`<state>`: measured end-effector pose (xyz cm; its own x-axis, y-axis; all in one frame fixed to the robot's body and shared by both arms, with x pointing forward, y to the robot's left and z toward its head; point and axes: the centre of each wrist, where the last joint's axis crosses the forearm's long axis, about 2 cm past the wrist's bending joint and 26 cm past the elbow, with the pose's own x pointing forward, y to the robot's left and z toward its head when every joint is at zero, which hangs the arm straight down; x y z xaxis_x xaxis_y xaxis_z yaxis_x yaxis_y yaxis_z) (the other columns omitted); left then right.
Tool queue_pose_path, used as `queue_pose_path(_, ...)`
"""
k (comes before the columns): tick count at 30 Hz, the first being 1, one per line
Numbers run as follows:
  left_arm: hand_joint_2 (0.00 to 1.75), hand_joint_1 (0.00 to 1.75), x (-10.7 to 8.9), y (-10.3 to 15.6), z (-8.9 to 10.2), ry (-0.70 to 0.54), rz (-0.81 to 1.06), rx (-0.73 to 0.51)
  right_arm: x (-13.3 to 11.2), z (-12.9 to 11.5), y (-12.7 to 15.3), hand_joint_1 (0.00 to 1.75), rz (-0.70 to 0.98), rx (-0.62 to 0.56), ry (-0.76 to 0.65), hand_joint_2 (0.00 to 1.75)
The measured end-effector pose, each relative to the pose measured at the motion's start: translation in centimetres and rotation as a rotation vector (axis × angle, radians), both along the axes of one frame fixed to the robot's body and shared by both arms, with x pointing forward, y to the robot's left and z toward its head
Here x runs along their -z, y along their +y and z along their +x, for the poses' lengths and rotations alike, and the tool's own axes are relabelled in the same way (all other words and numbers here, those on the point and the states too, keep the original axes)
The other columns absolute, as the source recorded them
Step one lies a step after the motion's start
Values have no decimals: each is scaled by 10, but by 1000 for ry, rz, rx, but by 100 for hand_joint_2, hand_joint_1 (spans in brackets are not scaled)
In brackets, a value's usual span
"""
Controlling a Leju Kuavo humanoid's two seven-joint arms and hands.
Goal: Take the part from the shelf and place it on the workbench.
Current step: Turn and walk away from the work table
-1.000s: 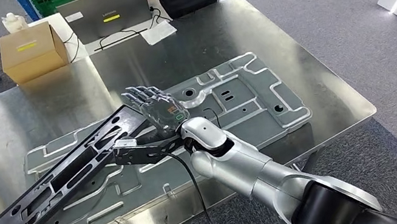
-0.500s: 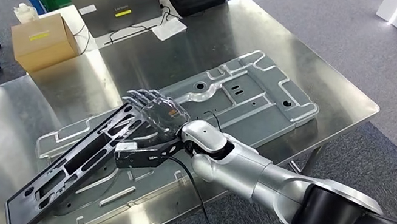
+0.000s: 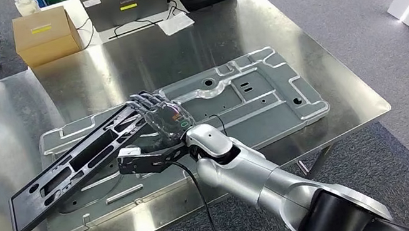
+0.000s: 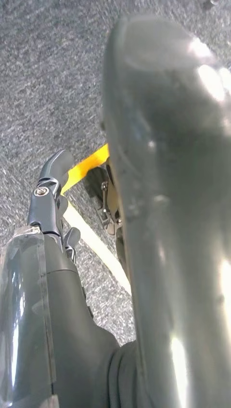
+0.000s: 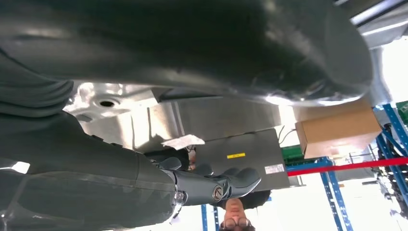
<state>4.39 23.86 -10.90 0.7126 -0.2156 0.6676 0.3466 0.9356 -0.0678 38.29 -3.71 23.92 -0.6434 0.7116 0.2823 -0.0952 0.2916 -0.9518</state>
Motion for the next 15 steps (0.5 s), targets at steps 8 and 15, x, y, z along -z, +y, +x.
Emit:
queue_pose_path(8,0,0,0,1,1,-4,6,-3,4,0,0,0,-10,0,6,0)
queue_pose_path(15,0,0,-1,-3,1,-6,14,-14,2,-3,7,0,-9,-15,7,0)
